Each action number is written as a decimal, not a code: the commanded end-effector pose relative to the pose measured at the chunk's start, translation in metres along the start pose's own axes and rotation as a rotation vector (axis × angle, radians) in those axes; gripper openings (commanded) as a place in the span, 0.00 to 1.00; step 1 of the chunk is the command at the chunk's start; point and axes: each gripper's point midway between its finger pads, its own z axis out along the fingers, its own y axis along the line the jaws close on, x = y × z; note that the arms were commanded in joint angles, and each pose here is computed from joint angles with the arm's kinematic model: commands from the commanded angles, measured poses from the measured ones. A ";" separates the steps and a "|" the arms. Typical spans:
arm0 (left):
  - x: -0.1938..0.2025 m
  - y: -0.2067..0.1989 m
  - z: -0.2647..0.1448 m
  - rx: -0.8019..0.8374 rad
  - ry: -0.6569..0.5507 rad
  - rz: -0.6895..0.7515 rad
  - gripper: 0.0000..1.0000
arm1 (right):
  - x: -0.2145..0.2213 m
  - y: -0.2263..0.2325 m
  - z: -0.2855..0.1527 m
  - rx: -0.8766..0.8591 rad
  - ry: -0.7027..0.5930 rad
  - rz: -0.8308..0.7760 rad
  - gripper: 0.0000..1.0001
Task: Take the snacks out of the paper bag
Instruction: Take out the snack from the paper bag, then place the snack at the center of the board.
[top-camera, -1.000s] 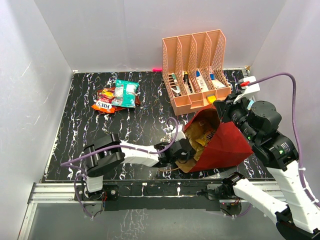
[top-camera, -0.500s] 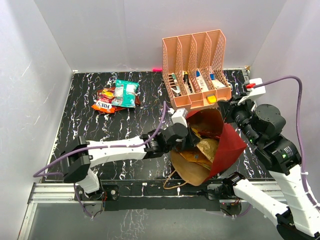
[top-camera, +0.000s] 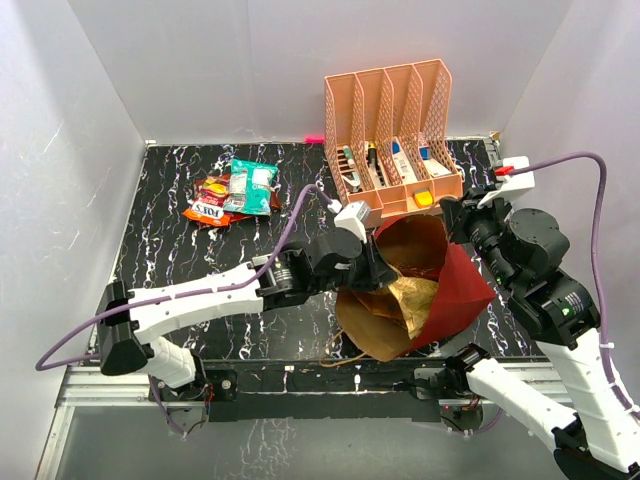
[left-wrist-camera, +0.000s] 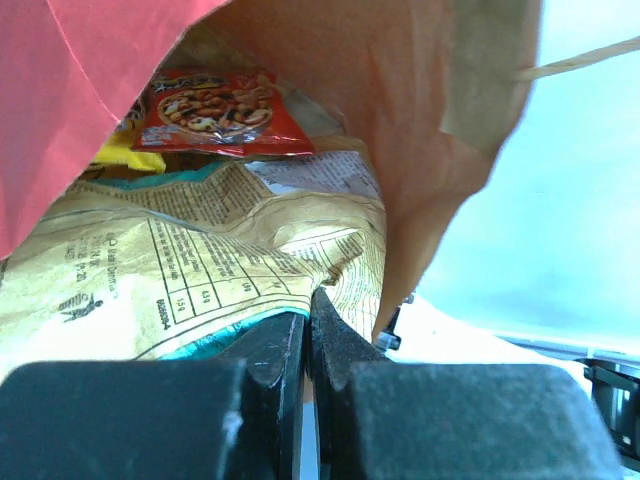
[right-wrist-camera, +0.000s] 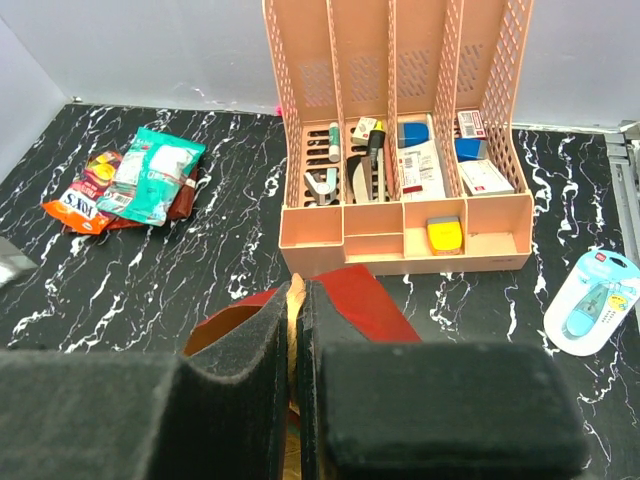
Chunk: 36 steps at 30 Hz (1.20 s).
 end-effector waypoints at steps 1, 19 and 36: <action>-0.042 -0.051 -0.049 0.122 -0.060 -0.005 0.00 | -0.039 0.002 -0.002 -0.001 -0.147 0.054 0.07; -0.139 -0.106 -0.180 0.224 -0.304 0.267 0.00 | -0.048 0.002 -0.006 0.001 -0.175 0.064 0.07; -0.255 -0.027 -0.267 -0.446 -0.718 0.576 0.00 | -0.047 0.004 -0.005 -0.011 -0.169 0.062 0.07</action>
